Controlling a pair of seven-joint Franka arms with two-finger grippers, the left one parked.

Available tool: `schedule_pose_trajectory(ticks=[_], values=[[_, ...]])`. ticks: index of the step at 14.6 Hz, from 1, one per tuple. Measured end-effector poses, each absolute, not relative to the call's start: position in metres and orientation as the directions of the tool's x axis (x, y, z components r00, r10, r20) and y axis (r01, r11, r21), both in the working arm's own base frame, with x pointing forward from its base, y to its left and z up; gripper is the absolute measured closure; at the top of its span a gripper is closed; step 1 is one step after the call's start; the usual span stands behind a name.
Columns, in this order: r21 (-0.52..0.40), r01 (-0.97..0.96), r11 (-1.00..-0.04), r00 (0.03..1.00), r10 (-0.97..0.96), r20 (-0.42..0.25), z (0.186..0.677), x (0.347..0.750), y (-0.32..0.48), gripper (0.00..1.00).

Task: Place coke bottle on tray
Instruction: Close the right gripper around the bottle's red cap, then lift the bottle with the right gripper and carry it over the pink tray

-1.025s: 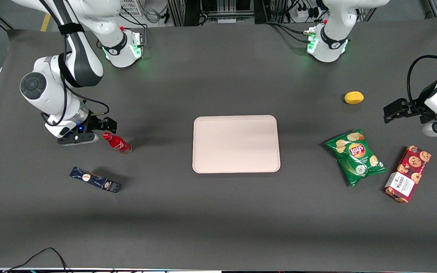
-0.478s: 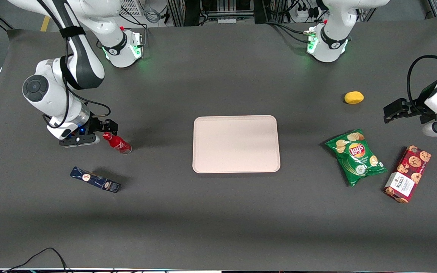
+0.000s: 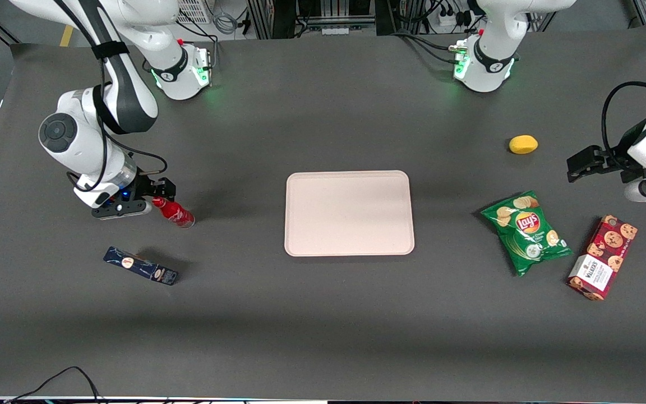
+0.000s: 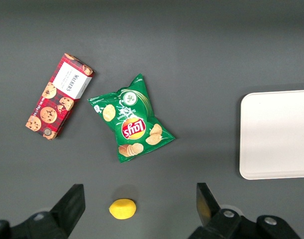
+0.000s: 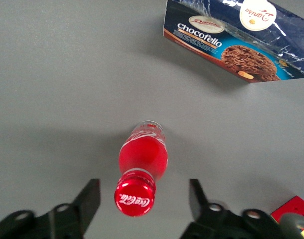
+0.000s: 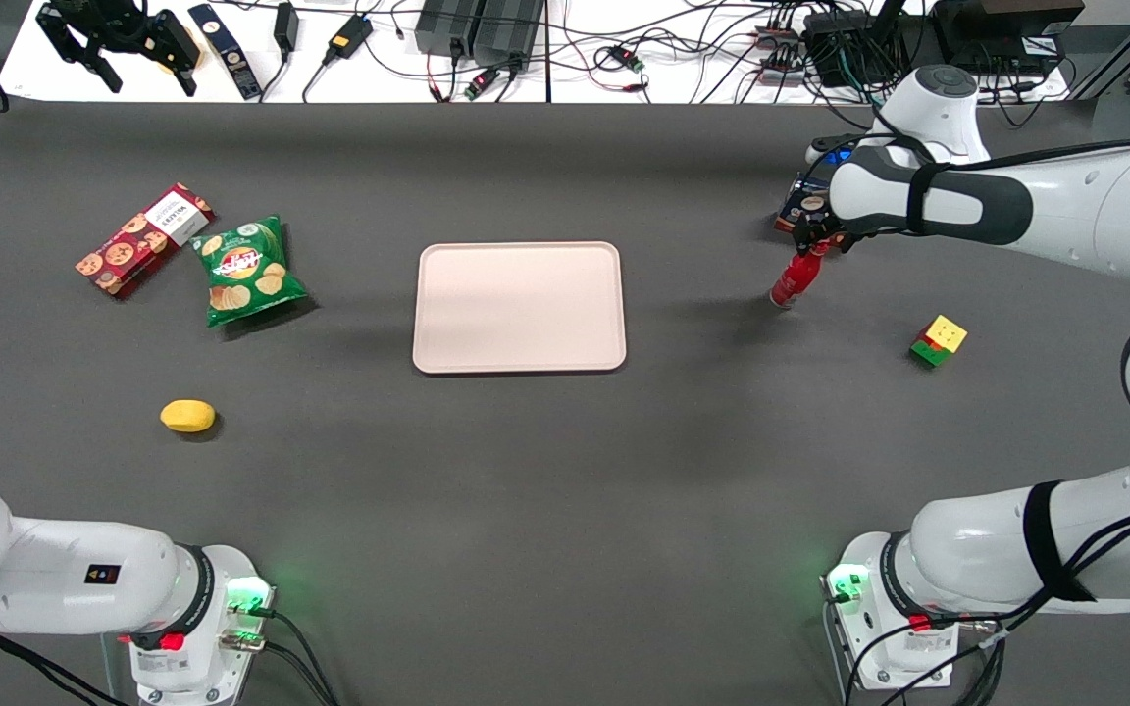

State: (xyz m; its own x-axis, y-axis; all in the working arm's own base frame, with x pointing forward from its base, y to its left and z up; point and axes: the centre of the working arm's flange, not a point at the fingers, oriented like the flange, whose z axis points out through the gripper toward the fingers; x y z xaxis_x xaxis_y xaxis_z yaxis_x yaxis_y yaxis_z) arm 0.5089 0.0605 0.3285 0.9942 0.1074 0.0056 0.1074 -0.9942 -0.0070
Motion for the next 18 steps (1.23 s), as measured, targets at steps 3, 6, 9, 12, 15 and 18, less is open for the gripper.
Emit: schedule_pose_trajectory(ticks=[3,6,9,12,15,18], values=[[-0.007,0.107,-0.994,0.994,0.107,0.006,0.3285,0.5089,0.0605,0.50],[-0.007,0.108,-0.994,0.994,0.108,0.006,0.3286,0.5090,0.0608,0.69],[-0.007,0.109,-0.994,0.994,0.109,0.006,0.3284,0.5090,0.0610,0.69],[-0.007,0.109,-0.994,0.994,0.109,0.006,0.3285,0.5091,0.0610,0.69],[-0.007,0.109,-0.994,0.994,0.109,0.009,0.3296,0.5099,0.0612,0.69],[-0.007,0.109,-0.994,0.994,0.109,0.014,0.3337,0.5128,0.0617,0.69]])
